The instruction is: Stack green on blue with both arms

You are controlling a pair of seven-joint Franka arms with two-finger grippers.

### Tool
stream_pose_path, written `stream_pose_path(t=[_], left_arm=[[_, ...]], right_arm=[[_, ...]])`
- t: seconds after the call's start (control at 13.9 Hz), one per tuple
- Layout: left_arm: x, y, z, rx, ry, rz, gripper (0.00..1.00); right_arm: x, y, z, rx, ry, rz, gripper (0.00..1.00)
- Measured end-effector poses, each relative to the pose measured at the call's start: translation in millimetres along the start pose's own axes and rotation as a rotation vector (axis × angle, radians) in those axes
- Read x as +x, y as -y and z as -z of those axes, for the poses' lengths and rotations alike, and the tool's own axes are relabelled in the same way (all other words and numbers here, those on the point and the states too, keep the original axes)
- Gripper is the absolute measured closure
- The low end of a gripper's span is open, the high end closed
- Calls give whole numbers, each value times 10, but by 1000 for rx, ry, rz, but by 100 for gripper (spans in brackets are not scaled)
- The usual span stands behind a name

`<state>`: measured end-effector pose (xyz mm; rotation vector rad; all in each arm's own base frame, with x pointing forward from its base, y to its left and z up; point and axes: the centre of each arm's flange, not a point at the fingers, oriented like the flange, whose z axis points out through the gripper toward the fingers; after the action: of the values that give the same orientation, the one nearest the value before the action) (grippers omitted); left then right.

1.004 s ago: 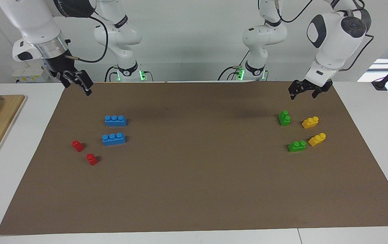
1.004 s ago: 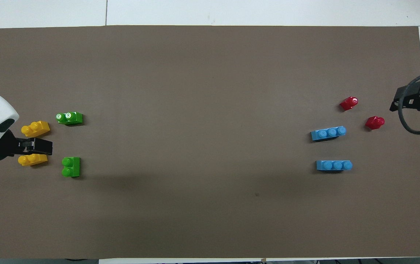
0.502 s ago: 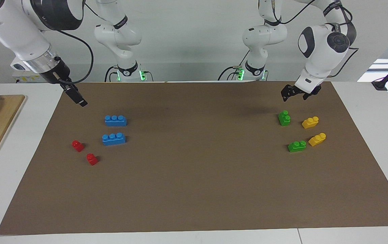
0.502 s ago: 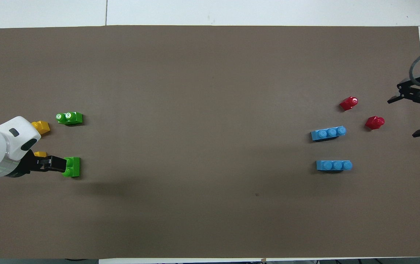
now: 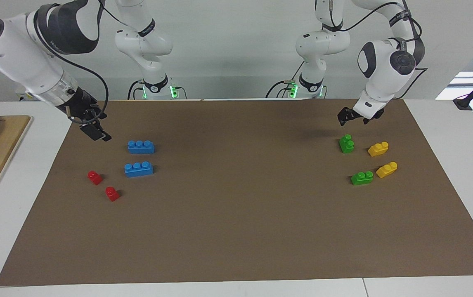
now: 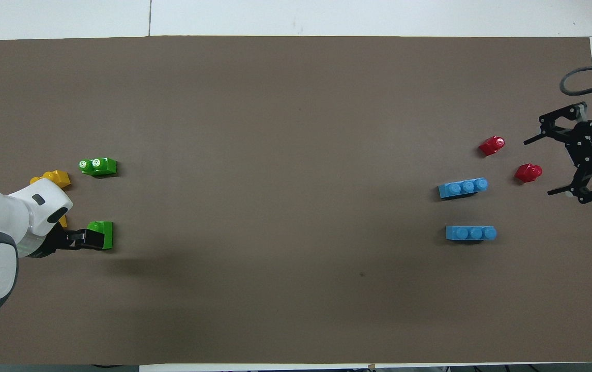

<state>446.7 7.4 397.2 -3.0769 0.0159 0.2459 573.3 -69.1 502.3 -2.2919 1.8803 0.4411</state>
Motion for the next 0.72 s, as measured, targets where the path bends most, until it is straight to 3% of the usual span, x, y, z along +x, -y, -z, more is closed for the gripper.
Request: stream_pose_path(t=[0.29, 0.72], left_arm=[[67, 96, -97, -6, -52, 78, 0], [190, 76, -535, -19, -86, 80, 0]], right_arm=[[240, -34, -338, 10, 15, -80, 0], [363, -63, -834, 31, -5, -104, 0]])
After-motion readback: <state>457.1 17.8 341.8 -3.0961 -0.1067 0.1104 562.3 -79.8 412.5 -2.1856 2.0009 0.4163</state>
